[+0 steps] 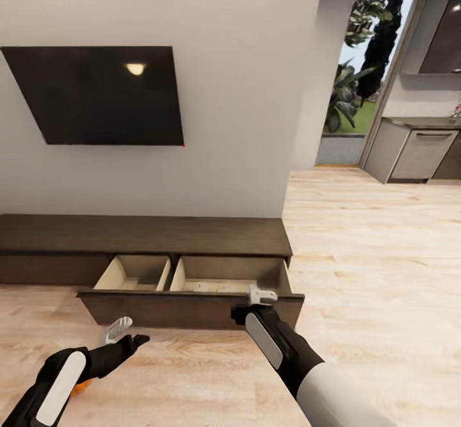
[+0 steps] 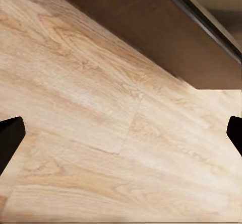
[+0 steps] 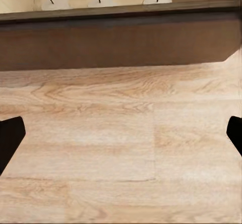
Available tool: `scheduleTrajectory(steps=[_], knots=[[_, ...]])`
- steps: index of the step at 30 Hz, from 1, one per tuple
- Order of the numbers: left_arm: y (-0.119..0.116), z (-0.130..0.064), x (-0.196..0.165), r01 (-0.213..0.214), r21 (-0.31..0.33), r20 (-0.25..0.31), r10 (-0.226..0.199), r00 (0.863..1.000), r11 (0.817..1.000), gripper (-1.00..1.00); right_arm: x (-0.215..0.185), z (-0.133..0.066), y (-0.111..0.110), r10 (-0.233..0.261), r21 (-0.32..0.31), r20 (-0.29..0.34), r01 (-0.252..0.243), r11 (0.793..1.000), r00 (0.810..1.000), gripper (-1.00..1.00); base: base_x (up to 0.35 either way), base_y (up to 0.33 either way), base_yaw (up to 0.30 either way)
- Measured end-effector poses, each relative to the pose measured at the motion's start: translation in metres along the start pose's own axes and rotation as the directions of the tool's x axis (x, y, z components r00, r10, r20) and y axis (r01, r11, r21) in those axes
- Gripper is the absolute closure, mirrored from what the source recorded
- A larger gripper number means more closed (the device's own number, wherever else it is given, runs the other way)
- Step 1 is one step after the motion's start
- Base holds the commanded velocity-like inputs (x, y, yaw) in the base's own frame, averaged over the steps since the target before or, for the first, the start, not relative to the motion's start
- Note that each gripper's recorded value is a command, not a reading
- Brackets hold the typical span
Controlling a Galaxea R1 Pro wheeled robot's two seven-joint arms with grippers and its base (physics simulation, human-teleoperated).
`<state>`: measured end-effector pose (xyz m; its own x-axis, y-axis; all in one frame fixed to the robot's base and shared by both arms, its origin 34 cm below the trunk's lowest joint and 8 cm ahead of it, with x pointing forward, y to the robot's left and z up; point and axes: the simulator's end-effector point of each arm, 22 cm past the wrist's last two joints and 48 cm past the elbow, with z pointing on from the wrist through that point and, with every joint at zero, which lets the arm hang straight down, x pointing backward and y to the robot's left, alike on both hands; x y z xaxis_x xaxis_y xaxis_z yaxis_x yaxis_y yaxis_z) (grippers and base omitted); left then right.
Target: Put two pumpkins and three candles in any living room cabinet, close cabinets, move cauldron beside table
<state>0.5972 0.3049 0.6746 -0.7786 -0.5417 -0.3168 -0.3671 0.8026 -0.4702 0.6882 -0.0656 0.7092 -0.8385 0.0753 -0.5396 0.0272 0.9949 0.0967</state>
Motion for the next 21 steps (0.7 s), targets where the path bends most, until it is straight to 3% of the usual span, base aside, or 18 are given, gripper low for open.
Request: scheduleTrajectory(steps=[7, 16, 19, 21], knots=[[-0.003, 0.006, -0.001, -0.024, 0.005, 0.015, 0.024, 1.0, 1.0, -1.0, 0.019, 0.012, -0.009, -0.006, 0.021, -0.043, 0.007, 1.0, 0.999, -1.0, -0.216, 0.0, 0.0], [0.007, 0.015, -0.009, -0.071, -0.027, 0.066, 0.072, 0.995, 0.997, -1.0, 0.027, 0.025, -0.01, -0.009, 0.019, -0.036, 0.01, 1.0, 0.999, -1.0, -0.026, 0.0, 0.0], [0.014, 0.02, -0.012, -0.109, -0.062, 0.085, 0.114, 0.99, 0.992, -1.0, 0.03, 0.029, -0.01, -0.011, 0.018, -0.034, 0.012, 1.0, 0.999, -1.0, -0.001, 0.0, 0.0], [0.021, 0.023, -0.012, -0.158, -0.103, 0.09, 0.168, 0.982, 0.982, -1.0, 0.032, 0.032, -0.01, -0.012, 0.018, -0.034, 0.013, 1.0, 0.999, -1.0, 0.0, 0.0, 0.0]])
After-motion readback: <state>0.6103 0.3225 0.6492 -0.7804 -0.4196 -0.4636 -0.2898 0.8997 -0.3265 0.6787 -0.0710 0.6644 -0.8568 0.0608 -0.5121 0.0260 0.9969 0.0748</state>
